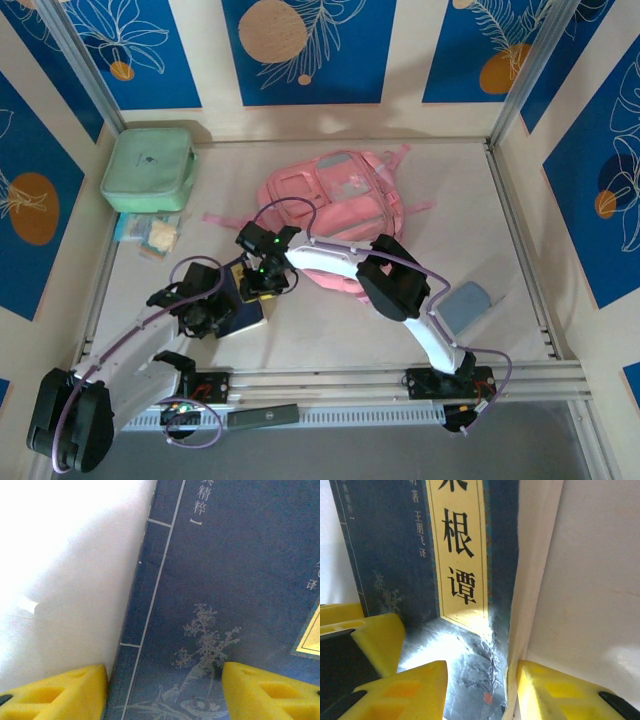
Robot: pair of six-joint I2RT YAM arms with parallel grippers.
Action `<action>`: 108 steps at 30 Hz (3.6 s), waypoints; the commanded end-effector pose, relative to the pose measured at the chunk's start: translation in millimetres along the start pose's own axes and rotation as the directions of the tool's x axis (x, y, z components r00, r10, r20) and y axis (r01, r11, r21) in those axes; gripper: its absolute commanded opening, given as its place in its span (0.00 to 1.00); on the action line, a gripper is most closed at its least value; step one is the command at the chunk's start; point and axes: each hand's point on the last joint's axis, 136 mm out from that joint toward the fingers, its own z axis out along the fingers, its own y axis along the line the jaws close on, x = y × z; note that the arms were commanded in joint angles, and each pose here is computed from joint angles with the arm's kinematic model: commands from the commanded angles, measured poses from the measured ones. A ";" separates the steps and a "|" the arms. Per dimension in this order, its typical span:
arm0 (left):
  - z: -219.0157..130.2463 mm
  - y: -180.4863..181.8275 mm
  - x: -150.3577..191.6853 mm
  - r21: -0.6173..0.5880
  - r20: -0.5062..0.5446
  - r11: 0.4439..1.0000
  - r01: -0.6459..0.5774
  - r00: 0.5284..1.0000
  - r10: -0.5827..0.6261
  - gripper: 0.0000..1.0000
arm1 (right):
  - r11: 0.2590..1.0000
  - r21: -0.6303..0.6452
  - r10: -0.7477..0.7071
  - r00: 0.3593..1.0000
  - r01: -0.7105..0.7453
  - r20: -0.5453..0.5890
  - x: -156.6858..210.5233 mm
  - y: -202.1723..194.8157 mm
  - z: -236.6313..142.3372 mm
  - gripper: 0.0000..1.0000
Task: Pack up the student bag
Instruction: Pick up the book from the bottom-center of the table.
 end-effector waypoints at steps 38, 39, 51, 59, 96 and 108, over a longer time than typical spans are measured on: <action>-7.7 -13.0 8.2 0.113 -0.020 0.993 -0.014 1.000 0.016 0.66 | 0.982 -0.170 -0.076 0.996 0.083 0.044 8.4 55.4 -42.3 0.02; -11.6 -13.4 5.8 0.110 -0.010 0.994 -0.010 1.000 0.011 0.69 | 0.980 -0.180 -0.077 0.995 0.086 0.056 7.5 58.4 -46.9 0.00; -122.6 -37.2 -43.5 0.143 0.216 0.981 -0.129 0.972 0.096 0.93 | 0.954 -0.279 -0.044 0.972 0.109 0.230 11.6 75.8 -143.4 0.00; -195.7 -88.9 -60.5 0.331 0.292 0.900 -0.283 0.938 0.187 0.99 | 0.912 -0.376 -0.016 0.930 0.164 0.368 21.3 69.3 -237.3 0.00; -217.8 -285.1 -38.5 0.931 0.154 0.303 -0.203 0.972 0.179 0.79 | 0.754 -0.627 0.132 0.890 0.196 0.437 8.4 -33.2 -316.7 0.00; -192.9 -291.3 -23.4 0.896 0.131 0.389 -0.213 0.965 0.228 0.61 | 0.759 -0.619 0.115 0.893 0.204 0.435 3.8 -45.5 -303.8 0.00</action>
